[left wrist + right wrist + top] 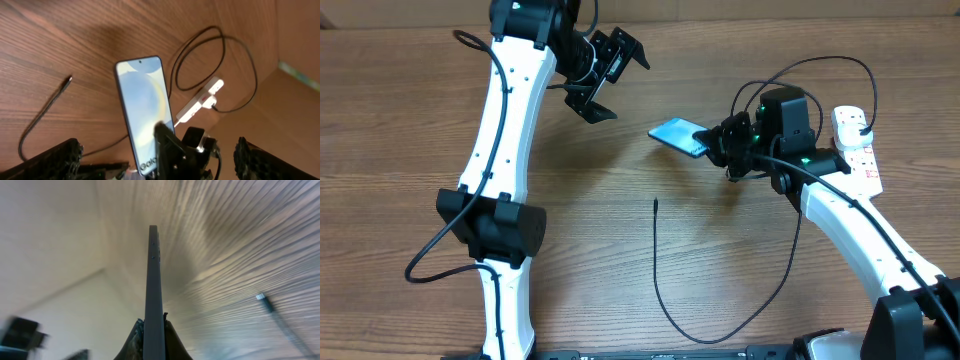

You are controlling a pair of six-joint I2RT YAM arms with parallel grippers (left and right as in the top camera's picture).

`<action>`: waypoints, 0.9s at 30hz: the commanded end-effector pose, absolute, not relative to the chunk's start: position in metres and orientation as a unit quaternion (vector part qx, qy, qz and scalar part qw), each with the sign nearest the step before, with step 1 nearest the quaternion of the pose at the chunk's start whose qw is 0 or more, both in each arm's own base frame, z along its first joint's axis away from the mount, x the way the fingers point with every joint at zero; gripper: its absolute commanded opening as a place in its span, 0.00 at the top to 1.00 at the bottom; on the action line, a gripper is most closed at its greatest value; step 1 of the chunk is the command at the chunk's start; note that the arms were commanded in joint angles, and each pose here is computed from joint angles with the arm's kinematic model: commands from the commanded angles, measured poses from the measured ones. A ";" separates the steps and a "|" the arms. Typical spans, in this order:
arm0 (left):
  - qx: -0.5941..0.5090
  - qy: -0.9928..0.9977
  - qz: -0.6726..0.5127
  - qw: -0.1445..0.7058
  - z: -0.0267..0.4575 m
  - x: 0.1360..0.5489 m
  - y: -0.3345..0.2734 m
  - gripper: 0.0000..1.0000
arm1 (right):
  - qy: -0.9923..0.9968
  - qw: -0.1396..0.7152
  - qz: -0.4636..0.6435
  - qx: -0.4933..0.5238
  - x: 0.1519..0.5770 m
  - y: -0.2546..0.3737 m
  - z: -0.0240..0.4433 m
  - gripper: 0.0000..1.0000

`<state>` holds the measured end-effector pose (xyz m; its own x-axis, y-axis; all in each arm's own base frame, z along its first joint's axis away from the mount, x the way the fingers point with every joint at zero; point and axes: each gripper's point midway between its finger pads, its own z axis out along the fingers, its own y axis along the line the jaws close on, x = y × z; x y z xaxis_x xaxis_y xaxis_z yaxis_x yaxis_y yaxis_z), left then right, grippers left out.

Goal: Plug charger to phone and switch on socket

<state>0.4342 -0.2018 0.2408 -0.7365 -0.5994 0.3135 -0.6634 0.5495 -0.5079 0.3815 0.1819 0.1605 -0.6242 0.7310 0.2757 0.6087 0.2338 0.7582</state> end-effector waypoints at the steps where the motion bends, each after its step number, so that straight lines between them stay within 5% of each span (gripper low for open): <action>1: 0.378 -0.874 0.305 0.021 0.261 0.431 -0.196 0.01 | 0.719 0.007 0.499 0.484 0.387 0.195 0.187 0.96; 27: 0.457 -0.840 0.289 0.039 0.257 0.429 -0.205 0.01 | 0.614 -0.133 0.618 0.473 0.386 0.228 0.261 0.96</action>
<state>0.4322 -0.2031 0.2404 -0.5837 -0.7285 0.3584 -0.7974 0.4311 -0.4223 0.3877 0.2235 0.2432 -0.5371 0.4742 0.6976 0.7194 -0.1742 0.6724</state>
